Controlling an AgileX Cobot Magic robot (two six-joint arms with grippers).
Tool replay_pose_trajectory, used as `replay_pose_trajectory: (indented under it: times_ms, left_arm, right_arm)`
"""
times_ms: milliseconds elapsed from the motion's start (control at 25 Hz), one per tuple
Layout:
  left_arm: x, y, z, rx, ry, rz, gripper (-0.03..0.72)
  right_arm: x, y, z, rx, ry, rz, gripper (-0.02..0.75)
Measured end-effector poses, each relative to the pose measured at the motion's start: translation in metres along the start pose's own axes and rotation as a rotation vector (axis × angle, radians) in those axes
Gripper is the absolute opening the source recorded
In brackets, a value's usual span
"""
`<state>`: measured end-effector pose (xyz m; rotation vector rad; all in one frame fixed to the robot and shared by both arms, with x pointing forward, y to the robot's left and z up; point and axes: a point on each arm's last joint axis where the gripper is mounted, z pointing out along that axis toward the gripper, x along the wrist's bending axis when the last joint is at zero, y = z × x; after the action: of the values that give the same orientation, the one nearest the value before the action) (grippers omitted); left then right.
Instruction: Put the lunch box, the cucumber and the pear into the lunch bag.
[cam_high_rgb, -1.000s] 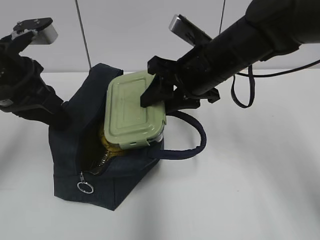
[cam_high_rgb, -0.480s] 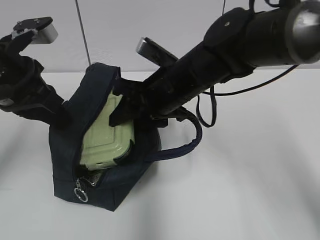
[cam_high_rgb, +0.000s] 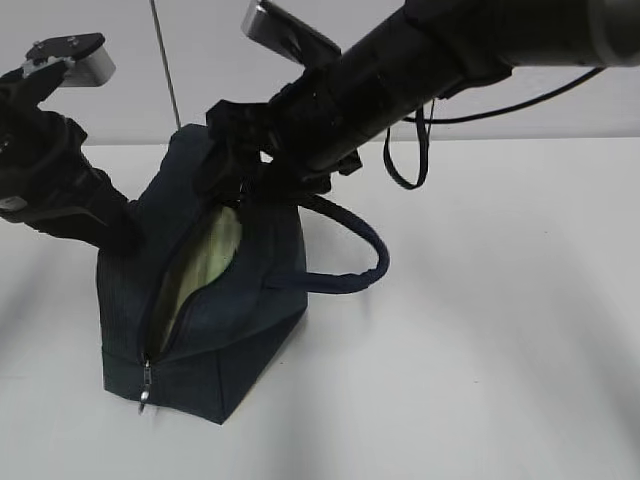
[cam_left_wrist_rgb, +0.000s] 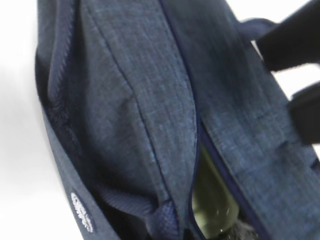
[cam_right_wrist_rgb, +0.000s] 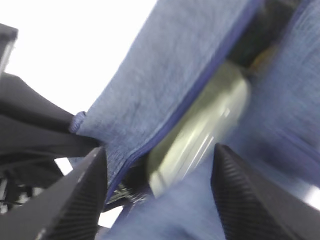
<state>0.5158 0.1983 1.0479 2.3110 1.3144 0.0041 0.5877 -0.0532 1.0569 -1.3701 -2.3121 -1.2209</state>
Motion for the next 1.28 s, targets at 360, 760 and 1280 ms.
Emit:
replay_pose_trajectory:
  times_ms: [360, 760, 1280]
  left_arm:
    - [0.0, 0.0, 0.0, -0.002, 0.0, -0.001, 0.003]
    - [0.0, 0.0, 0.0, -0.002, 0.0, -0.001, 0.003]
    - [0.0, 0.0, 0.0, -0.004, 0.001, -0.001, 0.003]
  right_arm:
    - [-0.009, -0.004, -0.012, 0.092, -0.151, -0.024, 0.503]
    - [-0.015, -0.002, 0.004, 0.046, -0.111, 0.055, 0.502]
    - [-0.031, -0.01, 0.033, 0.096, -0.071, 0.062, 0.039]
